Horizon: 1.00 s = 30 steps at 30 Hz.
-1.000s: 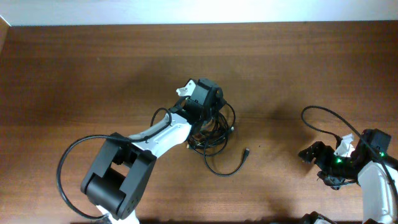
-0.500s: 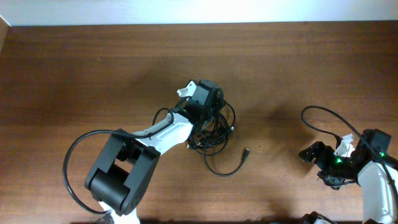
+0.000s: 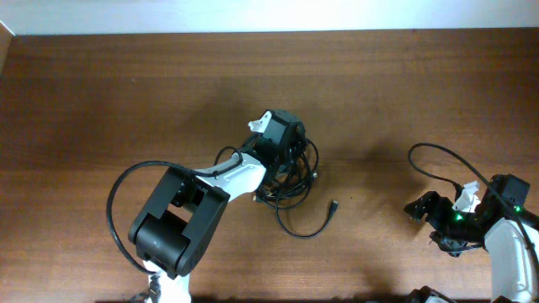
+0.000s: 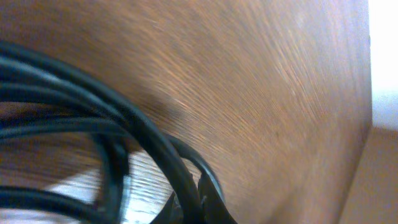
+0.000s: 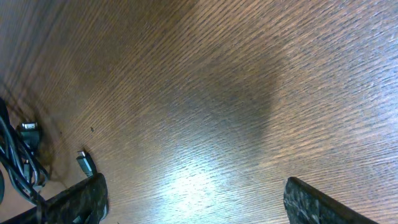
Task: Untangle cables
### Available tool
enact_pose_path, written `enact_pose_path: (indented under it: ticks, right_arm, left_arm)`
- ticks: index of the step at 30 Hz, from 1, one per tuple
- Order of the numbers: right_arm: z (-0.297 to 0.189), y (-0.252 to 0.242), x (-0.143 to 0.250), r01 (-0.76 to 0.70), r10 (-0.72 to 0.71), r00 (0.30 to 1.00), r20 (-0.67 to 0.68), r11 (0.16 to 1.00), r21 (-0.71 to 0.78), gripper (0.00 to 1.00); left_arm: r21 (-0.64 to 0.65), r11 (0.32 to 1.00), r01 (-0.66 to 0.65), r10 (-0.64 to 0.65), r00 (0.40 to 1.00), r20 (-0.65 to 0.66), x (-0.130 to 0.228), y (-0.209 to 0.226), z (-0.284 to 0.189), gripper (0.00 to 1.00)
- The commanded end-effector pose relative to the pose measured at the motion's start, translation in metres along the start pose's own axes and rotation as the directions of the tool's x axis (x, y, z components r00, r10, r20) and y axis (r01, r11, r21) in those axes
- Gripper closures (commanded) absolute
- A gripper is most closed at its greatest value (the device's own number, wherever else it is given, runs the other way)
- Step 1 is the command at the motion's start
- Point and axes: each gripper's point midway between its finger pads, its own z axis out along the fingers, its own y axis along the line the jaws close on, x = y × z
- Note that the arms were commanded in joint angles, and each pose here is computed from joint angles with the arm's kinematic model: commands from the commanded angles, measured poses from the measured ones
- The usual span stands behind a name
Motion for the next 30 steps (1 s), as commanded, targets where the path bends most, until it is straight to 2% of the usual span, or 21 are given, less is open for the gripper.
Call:
enact_pose_path:
  ticks: [1, 3, 4, 6, 8, 10, 13, 18, 20, 22, 24, 26, 27, 28, 30]
  right_arm:
    - [0.001, -0.003, 0.001, -0.001, 0.001, 1.0, -0.003, 1.0, 0.011, 0.1]
    - [0.001, -0.003, 0.0, 0.0, 0.0, 1.0, -0.001, 1.0, 0.01, 0.1]
    - [0.001, -0.003, 0.0, 0.0, 0.0, 1.0, 0.0, 1.0, 0.009, 0.01]
    - [0.001, 0.0, 0.0, -0.004, 0.004, 1.0, -0.002, 1.0, -0.007, 0.01]
    - [0.0, 0.015, 0.004, -0.006, 0.004, 1.0, -0.021, 0.995, -0.096, 0.01]
    - [-0.004, 0.039, 0.012, -0.006, -0.008, 0.998, -0.06, 0.972, -0.235, 0.01]
    - [-0.022, 0.081, 0.027, 0.06, -0.113, 0.991, -0.079, 0.869, -0.492, 0.01]
    - [-0.033, 0.126, 0.052, 0.135, -0.266, 0.958, -0.102, 0.739, -0.66, 0.01]
    - [-0.025, 0.152, 0.074, 0.283, -0.452, 0.89, -0.065, 0.658, -0.698, 0.01]
    - [-0.019, 0.169, 0.09, 0.394, -0.58, 0.815, -0.017, 0.574, -0.718, 0.01]
    - [-0.015, 0.196, 0.116, 0.527, -0.731, 0.678, 0.083, 0.404, -0.748, 0.01]
    - [-0.016, 0.228, 0.148, 0.638, -0.833, 0.494, 0.249, 0.152, -0.755, 0.01]
    - [-0.014, 0.238, 0.153, 0.673, -0.843, 0.45, 0.293, 0.104, -0.733, 0.01]
    - [-0.004, 0.247, 0.154, 0.735, -0.849, 0.414, 0.327, 0.101, -0.67, 0.01]
    - [0.015, 0.257, 0.15, 0.837, -0.859, 0.355, 0.37, 0.115, -0.535, 0.01]
  left_arm:
    - [0.135, 0.971, -0.195, 0.21, 0.972, -0.107, 0.015, -0.028, -0.013, 1.0]
    - [0.229, 0.921, -0.315, 0.345, 0.933, -0.103, 0.017, -0.052, -0.034, 1.0]
    - [0.268, 0.888, -0.373, 0.409, 0.908, -0.092, 0.02, -0.063, -0.046, 1.0]
    - [0.324, 0.816, -0.479, 0.523, 0.85, -0.059, 0.023, -0.082, -0.075, 1.0]
    - [0.363, 0.737, -0.57, 0.611, 0.792, 0.003, 0.022, -0.101, -0.112, 1.0]
    - [0.389, 0.68, -0.621, 0.65, 0.757, 0.072, 0.02, -0.118, -0.145, 1.0]
    - [0.437, 0.603, -0.668, 0.661, 0.724, 0.196, 0.015, -0.148, -0.198, 1.0]
    - [0.505, 0.478, -0.719, 0.61, 0.685, 0.398, 0.008, -0.191, -0.271, 1.0]
    - [0.531, 0.394, -0.75, 0.555, 0.655, 0.513, 0.004, -0.214, -0.307, 1.0]
    - [0.534, 0.36, -0.765, 0.523, 0.64, 0.564, 0.001, -0.223, -0.323, 1.0]
    - [0.537, 0.341, -0.771, 0.507, 0.632, 0.586, 0.0, -0.227, -0.331, 1.0]
    - [0.539, 0.339, -0.771, 0.504, 0.632, 0.588, 0.0, -0.228, -0.332, 1.0]
    - [0.548, 0.34, -0.764, 0.494, 0.641, 0.587, 0.0, -0.229, -0.335, 1.0]
    - [0.568, 0.34, -0.75, 0.472, 0.658, 0.587, 0.0, -0.232, -0.342, 1.0]
    - [0.577, 0.313, -0.755, 0.441, 0.653, 0.616, 0.0, -0.237, -0.359, 1.0]
